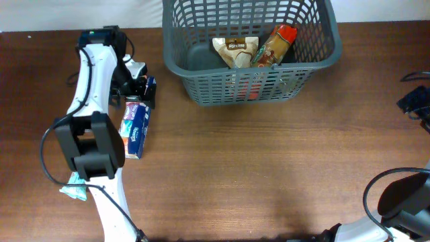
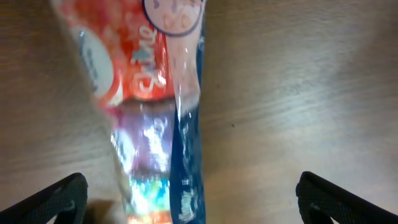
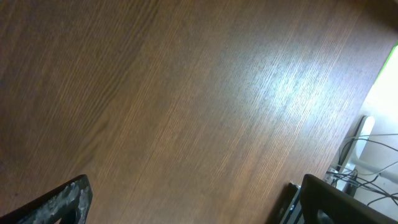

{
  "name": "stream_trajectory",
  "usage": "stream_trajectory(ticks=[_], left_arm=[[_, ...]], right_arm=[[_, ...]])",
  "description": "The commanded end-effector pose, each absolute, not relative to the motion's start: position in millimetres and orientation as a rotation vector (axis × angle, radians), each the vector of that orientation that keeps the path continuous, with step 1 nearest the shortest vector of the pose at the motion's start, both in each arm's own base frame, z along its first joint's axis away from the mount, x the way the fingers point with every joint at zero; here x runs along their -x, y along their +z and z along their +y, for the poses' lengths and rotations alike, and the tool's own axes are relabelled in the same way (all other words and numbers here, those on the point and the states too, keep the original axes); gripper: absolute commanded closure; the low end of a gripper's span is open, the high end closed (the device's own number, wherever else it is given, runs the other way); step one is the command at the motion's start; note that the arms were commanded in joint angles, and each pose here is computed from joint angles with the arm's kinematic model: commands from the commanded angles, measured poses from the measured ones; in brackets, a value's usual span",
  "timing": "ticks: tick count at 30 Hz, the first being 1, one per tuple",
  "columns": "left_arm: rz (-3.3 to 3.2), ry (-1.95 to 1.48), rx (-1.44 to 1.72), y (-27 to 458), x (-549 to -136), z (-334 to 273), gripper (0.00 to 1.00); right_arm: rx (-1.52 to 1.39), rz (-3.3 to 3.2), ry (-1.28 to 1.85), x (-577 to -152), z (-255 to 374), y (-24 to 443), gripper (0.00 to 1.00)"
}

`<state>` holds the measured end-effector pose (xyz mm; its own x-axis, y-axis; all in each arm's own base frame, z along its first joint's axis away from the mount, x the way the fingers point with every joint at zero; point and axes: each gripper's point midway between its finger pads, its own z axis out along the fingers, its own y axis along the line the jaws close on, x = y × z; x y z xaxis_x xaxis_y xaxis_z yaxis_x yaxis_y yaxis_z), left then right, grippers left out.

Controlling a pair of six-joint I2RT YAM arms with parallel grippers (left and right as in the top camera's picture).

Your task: Pack container

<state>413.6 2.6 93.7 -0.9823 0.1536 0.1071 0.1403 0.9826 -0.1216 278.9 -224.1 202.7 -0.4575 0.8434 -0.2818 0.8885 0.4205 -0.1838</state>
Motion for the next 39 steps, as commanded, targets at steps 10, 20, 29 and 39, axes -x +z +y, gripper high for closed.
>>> stream_trajectory(ticks=[10, 20, 29, 39], left_arm=[[-3.136, 0.179, 0.211, 130, -390, 1, 0.01], [-3.257, 0.112, 0.138, 118, -406, 29, 0.01], [-3.268, 0.109, 0.159, 91, -408, 30, 0.01], [-3.278, 0.109, 0.198, 72, -410, 20, 0.01]], right_arm=[[-1.56, 2.505, -0.463, -277, -224, 205, 0.01], [-1.56, 2.505, -0.463, -277, -224, 205, 0.01], [-1.56, 2.505, -0.463, -277, -224, 205, 0.01], [-1.56, 2.505, -0.463, -277, -224, 205, 0.01]])
